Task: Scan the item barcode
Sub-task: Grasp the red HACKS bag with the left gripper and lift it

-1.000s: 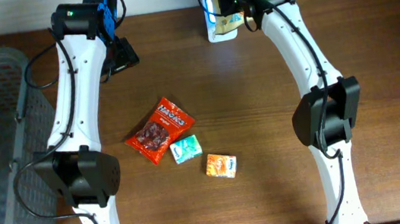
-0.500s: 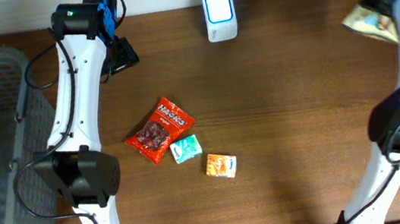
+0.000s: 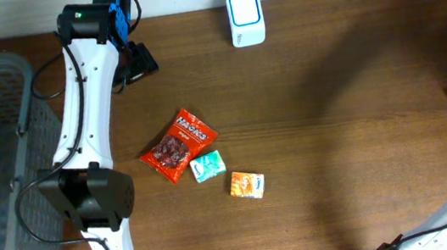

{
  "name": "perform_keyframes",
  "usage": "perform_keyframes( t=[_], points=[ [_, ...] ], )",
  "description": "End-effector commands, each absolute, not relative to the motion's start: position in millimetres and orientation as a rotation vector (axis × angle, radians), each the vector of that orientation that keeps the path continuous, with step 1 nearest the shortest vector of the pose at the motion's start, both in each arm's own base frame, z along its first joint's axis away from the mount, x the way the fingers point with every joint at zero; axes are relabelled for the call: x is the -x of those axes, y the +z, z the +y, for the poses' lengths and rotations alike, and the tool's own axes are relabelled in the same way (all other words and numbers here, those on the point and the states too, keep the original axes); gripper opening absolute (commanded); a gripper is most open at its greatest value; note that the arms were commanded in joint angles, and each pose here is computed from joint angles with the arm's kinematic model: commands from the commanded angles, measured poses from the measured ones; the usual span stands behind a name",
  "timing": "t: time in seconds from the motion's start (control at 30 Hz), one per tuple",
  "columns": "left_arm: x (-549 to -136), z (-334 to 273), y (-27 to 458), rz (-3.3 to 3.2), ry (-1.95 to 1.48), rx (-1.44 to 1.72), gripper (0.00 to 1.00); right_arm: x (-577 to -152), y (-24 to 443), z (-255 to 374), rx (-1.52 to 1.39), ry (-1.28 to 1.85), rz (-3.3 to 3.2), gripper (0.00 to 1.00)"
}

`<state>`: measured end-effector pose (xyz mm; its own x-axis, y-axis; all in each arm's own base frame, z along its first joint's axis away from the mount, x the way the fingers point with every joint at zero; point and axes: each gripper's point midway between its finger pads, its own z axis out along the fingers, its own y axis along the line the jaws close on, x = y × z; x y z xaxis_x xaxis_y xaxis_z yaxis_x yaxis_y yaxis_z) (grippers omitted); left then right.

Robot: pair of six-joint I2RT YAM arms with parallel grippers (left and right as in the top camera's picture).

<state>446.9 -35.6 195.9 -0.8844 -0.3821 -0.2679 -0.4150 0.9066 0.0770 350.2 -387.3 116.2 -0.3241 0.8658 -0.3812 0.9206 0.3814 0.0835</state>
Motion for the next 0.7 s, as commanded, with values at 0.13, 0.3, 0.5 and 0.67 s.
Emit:
perform_keyframes(
  t=[0.13,0.3,0.5,0.67],
  points=[
    [-414.6,-57.6,183.9,3.016,0.121,0.491,0.99,-356.4,315.1,-200.3,-1.105,0.229,2.246,0.99],
    [-370.7,-112.0,132.4,3.241,0.169,0.209,1.0,-393.5,287.2,-86.5,-0.833,0.386,2.509,0.99],
    [-374.6,-114.3,65.9,3.196,0.31,0.126,0.91,-396.9,286.5,-70.6,-0.784,0.398,2.53,0.99],
    [-361.7,-79.0,38.6,3.257,0.362,0.241,0.65,-396.9,286.5,-70.6,-0.784,0.398,2.53,0.99]
  ],
)
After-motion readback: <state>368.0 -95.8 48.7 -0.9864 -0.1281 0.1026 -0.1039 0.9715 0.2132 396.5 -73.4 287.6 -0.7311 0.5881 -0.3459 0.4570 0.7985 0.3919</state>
